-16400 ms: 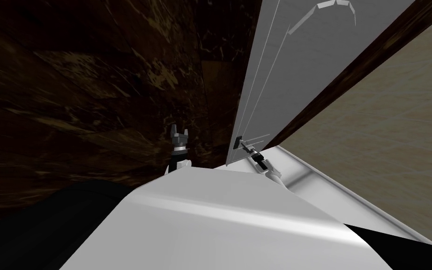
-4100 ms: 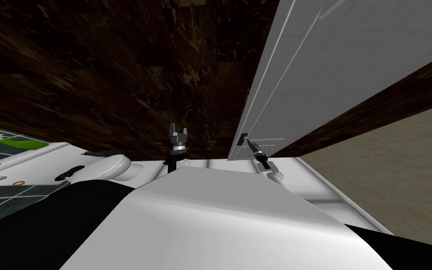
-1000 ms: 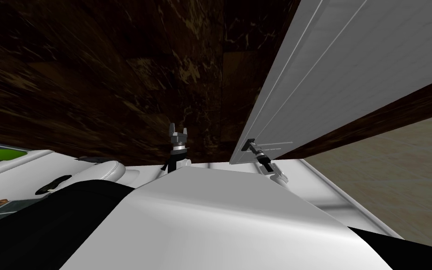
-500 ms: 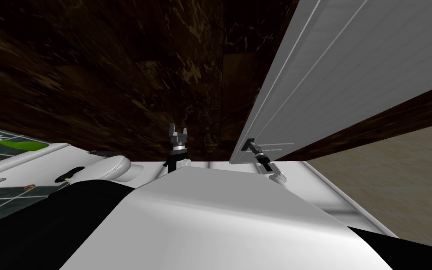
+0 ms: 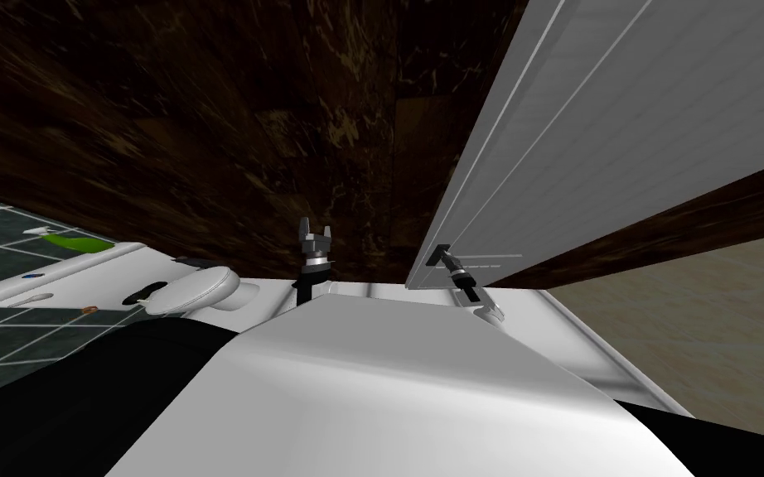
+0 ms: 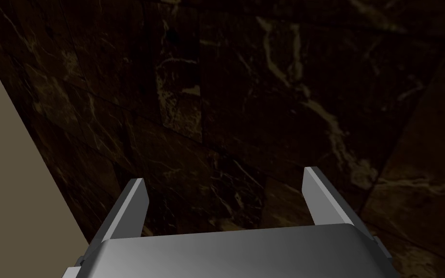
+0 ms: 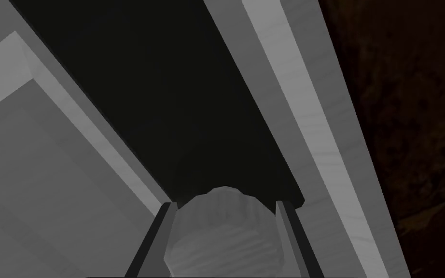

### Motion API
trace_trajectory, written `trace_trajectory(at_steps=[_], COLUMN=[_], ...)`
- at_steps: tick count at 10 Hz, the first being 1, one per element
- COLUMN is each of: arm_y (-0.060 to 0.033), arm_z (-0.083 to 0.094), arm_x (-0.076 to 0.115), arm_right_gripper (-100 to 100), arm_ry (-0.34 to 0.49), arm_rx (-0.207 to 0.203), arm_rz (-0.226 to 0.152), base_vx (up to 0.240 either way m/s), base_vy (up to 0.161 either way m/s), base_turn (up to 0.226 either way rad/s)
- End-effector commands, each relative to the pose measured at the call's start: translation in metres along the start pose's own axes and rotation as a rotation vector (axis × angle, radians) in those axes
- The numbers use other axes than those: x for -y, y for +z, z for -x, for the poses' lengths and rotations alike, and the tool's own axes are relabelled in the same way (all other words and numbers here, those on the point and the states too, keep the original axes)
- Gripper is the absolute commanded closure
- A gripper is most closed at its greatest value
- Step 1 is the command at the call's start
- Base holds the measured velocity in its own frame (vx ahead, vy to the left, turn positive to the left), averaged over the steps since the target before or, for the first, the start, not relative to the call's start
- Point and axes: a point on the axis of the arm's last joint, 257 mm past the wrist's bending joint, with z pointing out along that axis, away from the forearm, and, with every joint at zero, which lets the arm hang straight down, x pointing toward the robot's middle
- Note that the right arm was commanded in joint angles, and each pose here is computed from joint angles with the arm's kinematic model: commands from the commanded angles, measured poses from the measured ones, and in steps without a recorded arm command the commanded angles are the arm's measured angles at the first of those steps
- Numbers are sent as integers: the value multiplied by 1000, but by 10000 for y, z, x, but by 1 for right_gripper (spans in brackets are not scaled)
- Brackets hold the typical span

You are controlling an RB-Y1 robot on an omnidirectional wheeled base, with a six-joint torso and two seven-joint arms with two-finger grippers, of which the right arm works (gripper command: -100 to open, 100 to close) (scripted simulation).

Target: Pull the door open

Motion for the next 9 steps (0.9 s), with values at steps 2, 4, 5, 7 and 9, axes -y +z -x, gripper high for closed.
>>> trace_trajectory(at_steps=[2,4,5,7,9], arm_y=[10,18,25,33,40], arm_z=[59,70,82,93,103], arm_x=[16,16,17,18,19], arm_right_gripper=[100,100,100,100,100], arm_ry=[95,156,210,275,338], arm_rx=[19,29,39,49,59], arm_rz=[-12,-17,-23,-28,-32], base_vx=[-54,-53,-69,-48,-64], base_vy=[-42,-53,-41,-42,-57], base_turn=[55,89,74,63,92])
